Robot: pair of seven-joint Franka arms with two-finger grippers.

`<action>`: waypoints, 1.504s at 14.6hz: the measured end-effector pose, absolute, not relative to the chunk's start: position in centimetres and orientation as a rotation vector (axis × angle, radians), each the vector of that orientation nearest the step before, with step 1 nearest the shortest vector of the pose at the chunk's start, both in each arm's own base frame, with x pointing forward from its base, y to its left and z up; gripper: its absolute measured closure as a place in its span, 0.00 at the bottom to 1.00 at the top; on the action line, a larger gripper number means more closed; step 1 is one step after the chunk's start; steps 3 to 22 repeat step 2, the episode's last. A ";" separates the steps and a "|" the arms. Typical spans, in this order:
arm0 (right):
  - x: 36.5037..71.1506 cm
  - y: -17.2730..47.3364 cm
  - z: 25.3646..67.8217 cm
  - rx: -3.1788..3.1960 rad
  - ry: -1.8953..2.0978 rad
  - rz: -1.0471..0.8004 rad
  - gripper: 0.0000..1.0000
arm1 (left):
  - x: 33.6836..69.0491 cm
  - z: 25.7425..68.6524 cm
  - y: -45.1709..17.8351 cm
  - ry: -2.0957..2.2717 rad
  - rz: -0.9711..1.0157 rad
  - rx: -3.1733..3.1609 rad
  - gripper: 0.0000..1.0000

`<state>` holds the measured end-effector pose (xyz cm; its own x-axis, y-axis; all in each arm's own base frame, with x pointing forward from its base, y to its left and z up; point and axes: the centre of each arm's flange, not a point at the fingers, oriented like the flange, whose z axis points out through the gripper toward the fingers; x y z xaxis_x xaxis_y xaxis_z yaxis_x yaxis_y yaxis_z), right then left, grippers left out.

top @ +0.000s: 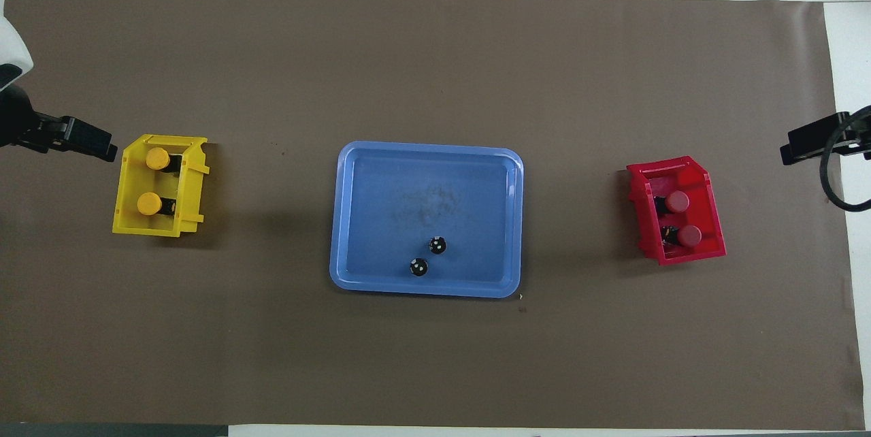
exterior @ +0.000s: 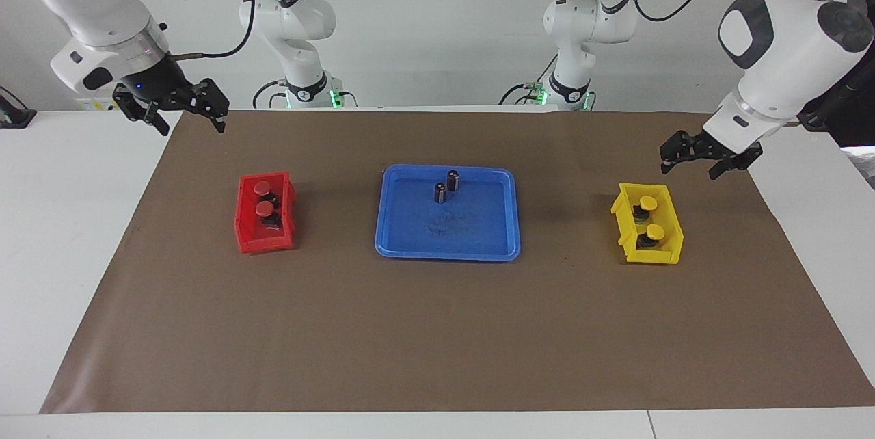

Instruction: Sort red and yellow buttons by color

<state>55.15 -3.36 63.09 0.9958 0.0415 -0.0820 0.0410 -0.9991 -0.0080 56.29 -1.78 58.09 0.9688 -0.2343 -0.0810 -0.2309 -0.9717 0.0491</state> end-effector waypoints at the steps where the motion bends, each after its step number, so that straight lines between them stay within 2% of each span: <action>1: 55.2 -3.4 63.1 -3.132 -0.065 0.129 0.00 | 55.4 59.4 -1.7 -0.368 -0.123 3.073 0.00; 2: 55.2 -3.4 63.1 -3.132 -0.064 0.129 0.00 | 54.7 60.5 -1.7 -0.371 -0.116 3.070 0.00; 22: 55.2 -3.4 63.1 -3.132 -0.064 0.129 0.00 | 54.7 60.5 -1.7 -0.371 -0.116 3.070 0.00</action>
